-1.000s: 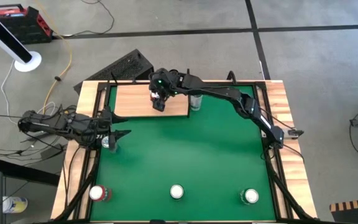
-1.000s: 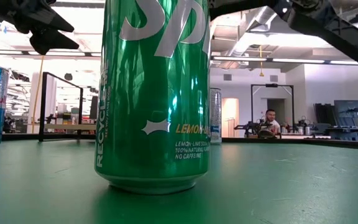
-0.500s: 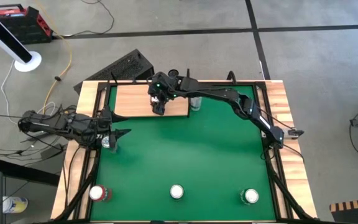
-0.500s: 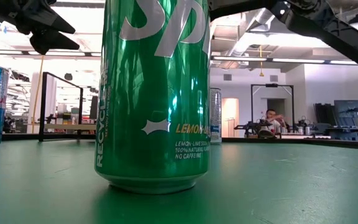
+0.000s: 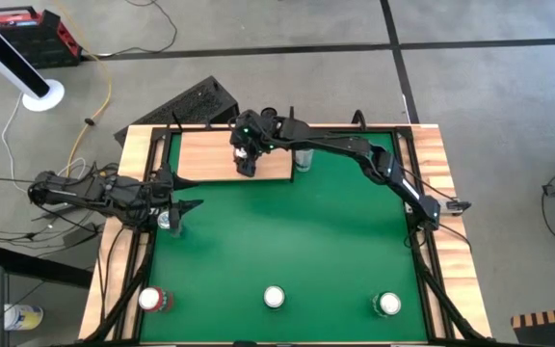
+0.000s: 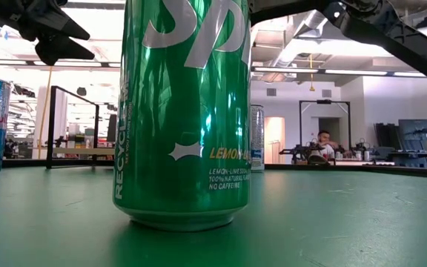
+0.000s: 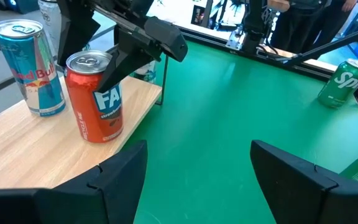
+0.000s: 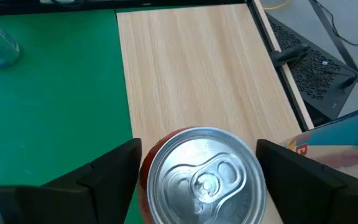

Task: Place canned beverage on shelf
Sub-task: Put the top red soda can on the shelf

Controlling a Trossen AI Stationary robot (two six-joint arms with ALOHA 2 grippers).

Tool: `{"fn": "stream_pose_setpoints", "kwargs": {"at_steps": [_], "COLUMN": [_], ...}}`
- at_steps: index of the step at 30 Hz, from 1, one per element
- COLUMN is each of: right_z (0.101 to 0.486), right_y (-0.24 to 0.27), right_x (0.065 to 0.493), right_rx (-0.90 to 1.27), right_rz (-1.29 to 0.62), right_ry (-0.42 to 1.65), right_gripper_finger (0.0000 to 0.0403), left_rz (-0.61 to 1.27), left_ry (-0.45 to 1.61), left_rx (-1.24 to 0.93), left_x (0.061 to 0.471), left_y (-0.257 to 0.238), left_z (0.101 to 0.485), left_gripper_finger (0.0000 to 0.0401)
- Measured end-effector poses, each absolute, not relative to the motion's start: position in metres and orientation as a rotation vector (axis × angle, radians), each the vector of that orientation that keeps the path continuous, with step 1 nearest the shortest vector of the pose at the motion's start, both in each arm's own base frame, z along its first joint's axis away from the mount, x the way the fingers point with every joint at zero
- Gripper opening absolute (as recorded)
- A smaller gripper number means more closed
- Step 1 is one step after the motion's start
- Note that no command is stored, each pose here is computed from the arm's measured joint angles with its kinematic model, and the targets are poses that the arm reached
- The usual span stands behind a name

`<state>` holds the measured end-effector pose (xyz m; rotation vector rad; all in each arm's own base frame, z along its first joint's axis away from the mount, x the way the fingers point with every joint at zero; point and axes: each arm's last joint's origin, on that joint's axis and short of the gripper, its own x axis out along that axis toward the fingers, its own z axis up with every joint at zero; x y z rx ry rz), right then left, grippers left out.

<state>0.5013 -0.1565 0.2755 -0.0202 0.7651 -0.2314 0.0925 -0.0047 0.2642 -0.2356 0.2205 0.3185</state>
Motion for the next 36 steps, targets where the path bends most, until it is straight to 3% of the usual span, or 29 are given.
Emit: {"fn": "stream_pose_setpoints", "kwargs": {"at_steps": [6,19,31,36], "right_z": [0.277,0.328,0.419,0.439], "right_y": [-0.157,-0.160,-0.138,-0.130], "right_x": [0.501,0.481,0.398,0.361], "right_rx": [-0.020,-0.087,-0.135,-0.111], "right_rz": [-0.238,-0.253,-0.338,-0.417], "right_ry": [0.754,0.656,0.706,0.795], "right_gripper_finger": [0.0375,0.0374,0.0374,0.0374], "left_rz": [0.318,0.438,0.507,0.516], "left_ry": [0.220,0.228,0.223,0.269], "left_rx": [-0.236,-0.176,0.113,0.100], "left_x": [0.092,0.098,0.174,0.204], "left_y": [-0.005,-0.003,0.010,0.040], "left_z": [0.264,0.263,0.260,0.241], "left_gripper_finger": [0.0270,0.0270,0.0268,0.0230]}}
